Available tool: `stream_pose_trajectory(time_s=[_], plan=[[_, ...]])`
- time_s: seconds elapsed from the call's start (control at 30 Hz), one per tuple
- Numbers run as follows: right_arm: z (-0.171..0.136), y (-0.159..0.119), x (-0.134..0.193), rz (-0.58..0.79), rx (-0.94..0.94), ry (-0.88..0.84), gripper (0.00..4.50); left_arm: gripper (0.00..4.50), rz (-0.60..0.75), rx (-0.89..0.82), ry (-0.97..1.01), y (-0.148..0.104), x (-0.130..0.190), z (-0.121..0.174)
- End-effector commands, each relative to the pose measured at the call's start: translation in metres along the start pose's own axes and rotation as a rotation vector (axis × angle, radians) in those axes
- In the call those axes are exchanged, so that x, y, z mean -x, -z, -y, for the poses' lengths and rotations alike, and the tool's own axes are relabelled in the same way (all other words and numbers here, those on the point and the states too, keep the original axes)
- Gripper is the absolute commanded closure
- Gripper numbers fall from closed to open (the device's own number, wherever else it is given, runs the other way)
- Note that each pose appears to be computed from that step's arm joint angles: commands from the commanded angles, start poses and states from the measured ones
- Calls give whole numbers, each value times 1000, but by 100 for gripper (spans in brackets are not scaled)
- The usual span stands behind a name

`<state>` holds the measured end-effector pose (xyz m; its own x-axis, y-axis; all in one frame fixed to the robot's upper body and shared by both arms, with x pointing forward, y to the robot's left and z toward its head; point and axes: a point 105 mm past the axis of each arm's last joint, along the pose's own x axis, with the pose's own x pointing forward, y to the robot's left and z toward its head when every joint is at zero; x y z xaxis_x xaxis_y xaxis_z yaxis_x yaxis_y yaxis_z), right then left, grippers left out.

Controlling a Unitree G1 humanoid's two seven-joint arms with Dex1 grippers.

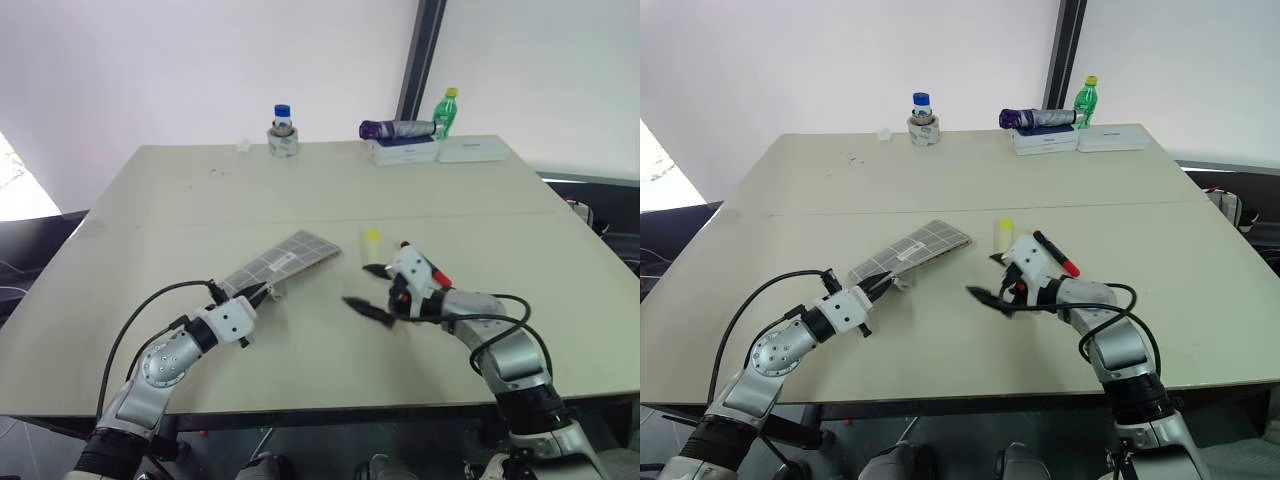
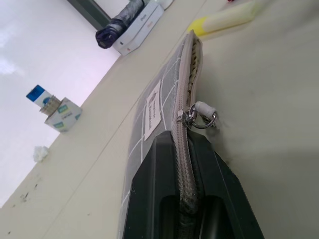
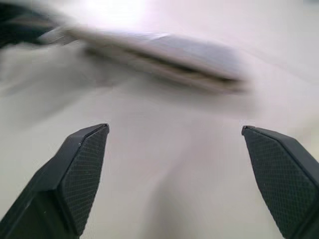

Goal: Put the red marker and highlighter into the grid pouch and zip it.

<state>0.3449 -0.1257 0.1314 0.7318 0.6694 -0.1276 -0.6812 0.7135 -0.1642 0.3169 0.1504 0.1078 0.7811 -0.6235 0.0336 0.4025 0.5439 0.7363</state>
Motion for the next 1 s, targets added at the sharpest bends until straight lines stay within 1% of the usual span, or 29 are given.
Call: stream_pose_trajectory(time_s=[0.03,0.07,0.2,0.3,0.43,0.5,0.67,0.73,0.77,0.83,1.0], plan=[[9,-1,2,9,36,167,8,450,18,-20,-37,-2,2,-9],[10,2,2,2,26,193,8,450,20,-19,-36,-2,2,-9],[19,-7,-15,38,-34,304,8,450,28,-17,-36,-3,-1,-9],[27,-2,-25,1,-29,354,8,450,28,-22,-30,-3,-2,-9],[31,12,-36,-77,-65,353,8,450,26,-24,-31,-2,-1,-9],[33,17,-41,-119,-31,353,8,450,23,-24,-33,-1,0,-9],[41,24,-48,-157,-28,393,8,450,24,-18,-40,-2,1,-7],[38,26,-52,-154,-80,381,8,450,23,-19,-39,-2,1,-6],[37,28,-53,-158,-91,387,31,450,24,-20,-37,-3,2,-6],[36,31,-55,-166,-114,397,99,450,24,-20,-36,-3,2,-5],[35,32,-58,-161,-117,401,353,450,28,-22,-33,-4,1,-6]])
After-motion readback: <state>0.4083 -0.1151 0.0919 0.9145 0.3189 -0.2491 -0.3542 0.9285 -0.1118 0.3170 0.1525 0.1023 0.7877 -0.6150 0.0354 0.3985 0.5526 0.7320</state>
